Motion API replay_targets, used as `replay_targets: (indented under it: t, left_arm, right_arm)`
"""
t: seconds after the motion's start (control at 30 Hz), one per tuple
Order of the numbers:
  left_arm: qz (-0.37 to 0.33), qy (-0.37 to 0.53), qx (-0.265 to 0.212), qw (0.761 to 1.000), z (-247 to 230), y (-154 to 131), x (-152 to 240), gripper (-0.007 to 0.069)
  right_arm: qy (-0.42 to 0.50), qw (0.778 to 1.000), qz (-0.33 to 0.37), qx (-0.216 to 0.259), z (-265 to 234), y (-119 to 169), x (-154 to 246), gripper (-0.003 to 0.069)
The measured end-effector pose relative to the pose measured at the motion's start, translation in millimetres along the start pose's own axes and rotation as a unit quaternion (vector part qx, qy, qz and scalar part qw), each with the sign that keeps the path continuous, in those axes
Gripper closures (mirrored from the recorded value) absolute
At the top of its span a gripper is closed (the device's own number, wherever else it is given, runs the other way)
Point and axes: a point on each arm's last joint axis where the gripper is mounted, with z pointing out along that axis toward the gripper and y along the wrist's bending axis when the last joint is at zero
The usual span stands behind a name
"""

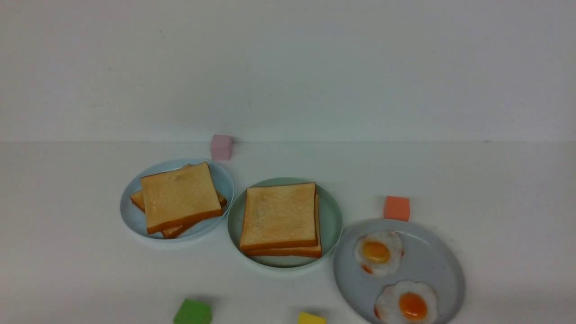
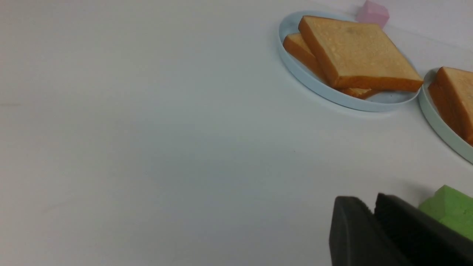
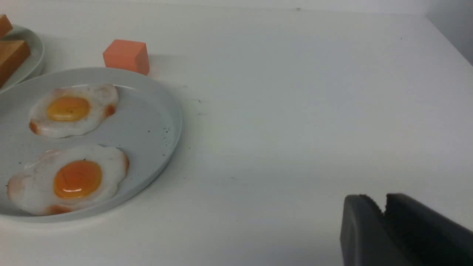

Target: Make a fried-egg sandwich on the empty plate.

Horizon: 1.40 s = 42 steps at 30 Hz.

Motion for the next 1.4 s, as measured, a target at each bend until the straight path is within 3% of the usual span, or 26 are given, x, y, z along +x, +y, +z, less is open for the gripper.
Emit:
replay_targets:
  t: [1.4]
  left_arm:
    - [0.000,0.000,-0.002,1.000,0.0,0.2,0.0,0.0494]
  right_arm:
    - [0.000,1.000,0.000,0.000,0.0,0.0,0.0,0.0497]
